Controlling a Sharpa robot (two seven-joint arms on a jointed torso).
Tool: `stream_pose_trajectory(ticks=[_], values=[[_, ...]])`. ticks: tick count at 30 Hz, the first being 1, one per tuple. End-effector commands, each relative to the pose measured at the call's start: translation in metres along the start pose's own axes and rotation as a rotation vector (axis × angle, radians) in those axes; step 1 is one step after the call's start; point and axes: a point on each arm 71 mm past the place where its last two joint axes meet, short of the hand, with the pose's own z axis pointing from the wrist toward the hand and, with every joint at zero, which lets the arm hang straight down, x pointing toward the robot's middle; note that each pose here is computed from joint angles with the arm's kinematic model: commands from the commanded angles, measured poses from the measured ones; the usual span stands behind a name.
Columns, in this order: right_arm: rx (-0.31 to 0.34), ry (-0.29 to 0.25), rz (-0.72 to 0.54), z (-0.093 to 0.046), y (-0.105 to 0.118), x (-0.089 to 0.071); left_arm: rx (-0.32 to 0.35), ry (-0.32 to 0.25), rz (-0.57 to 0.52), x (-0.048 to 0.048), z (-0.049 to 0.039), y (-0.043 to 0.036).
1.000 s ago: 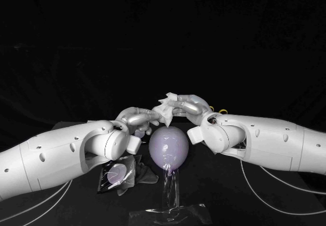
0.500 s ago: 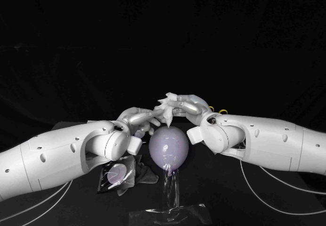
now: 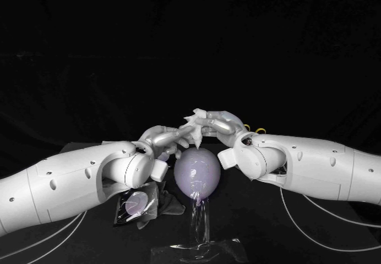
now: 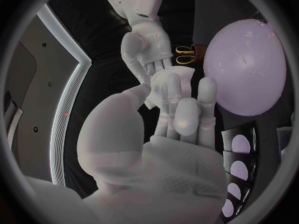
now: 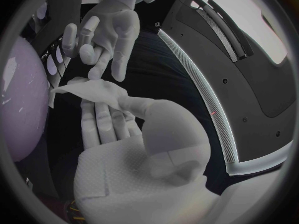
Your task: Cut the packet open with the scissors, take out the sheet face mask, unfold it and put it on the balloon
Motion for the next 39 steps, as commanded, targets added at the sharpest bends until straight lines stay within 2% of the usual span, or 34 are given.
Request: stream_pose_trajectory(ticks=[1,28,39], values=[[-0.013,0.033,0.004,-0.001,0.001,0.006,0.015,-0.001,0.004,0.0021,0.0006,-0.0030],[-0.005,0.064,0.019,-0.005,0.001,0.017,-0.011,-0.028,0.021,0.0004,0.0026,-0.0014],[-0.005,0.053,0.012,-0.004,0.001,0.014,0.014,-0.028,0.016,0.0013,0.0013,-0.0033]])
